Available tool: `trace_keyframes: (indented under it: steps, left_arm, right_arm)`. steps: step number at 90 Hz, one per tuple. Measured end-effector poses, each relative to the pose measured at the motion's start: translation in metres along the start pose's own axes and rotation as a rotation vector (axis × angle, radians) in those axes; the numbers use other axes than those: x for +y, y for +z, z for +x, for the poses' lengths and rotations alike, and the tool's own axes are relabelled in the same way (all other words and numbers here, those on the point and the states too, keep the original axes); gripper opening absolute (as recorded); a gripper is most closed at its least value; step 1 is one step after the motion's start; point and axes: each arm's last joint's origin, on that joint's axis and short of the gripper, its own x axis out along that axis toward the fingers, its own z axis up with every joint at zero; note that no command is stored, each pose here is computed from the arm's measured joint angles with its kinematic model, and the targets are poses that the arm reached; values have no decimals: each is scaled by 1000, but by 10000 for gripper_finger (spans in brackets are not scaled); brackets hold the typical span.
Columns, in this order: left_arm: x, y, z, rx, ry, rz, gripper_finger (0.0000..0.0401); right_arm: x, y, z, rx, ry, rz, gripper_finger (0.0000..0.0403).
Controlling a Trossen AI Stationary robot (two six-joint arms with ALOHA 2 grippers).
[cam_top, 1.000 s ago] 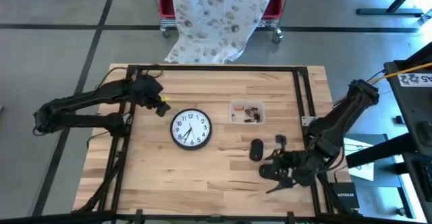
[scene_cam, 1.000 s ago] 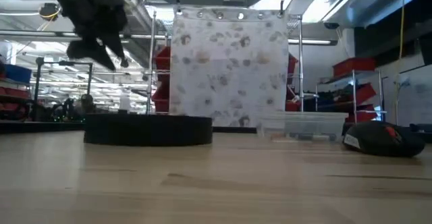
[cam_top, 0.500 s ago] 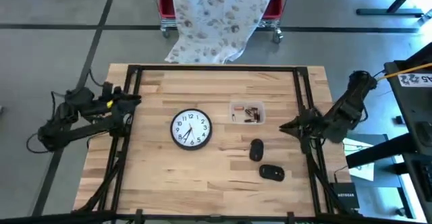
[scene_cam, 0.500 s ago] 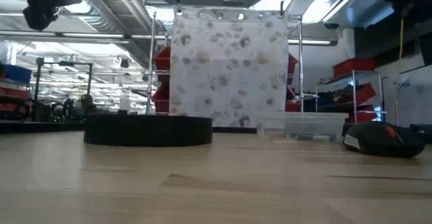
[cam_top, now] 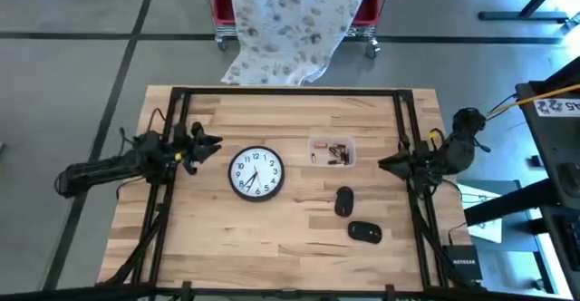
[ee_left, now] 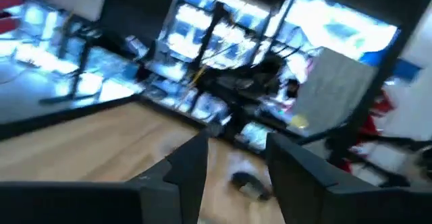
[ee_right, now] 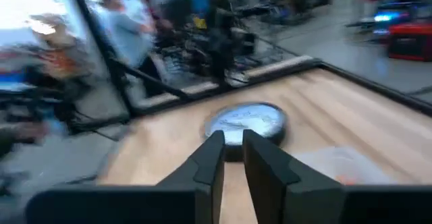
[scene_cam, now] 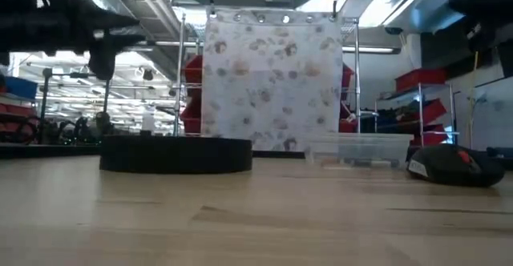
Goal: Insert battery
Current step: Return to Home Position
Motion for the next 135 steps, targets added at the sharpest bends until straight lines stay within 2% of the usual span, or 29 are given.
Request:
trace_keyframes:
  steps: [9,16,28,39,47,73,120,135]
  left_arm:
    - [2,-11,0,93,62,36,133]
    - [0,-12,0,99,68,54,133]
    - [-3,-14,0,109,51,89,133]
    - [-3,-15,-1,124,51,95,133]
    - [-2,-18,0,149,60,91,133]
    - [-2,-22,2,197,71,81,133]
    - [-1,-24,3,212,88,60,133]
    - [0,-23,3,205,105,244,133]
  right_arm:
    - [-1,-2,2,-14,-25,-16,40]
    - [-3,-13,6,0,-84,-68,40]
    - [-8,-31,15,-37,-221,-70,40]
    - [-11,-49,23,-46,-261,-68,40]
    - [-10,-48,25,-54,-247,-76,40]
    - [-16,-37,36,-244,-201,-152,40]
    - [-53,-38,44,-187,-406,-165,40]
    - [-54,-37,44,-190,-419,-165,40]
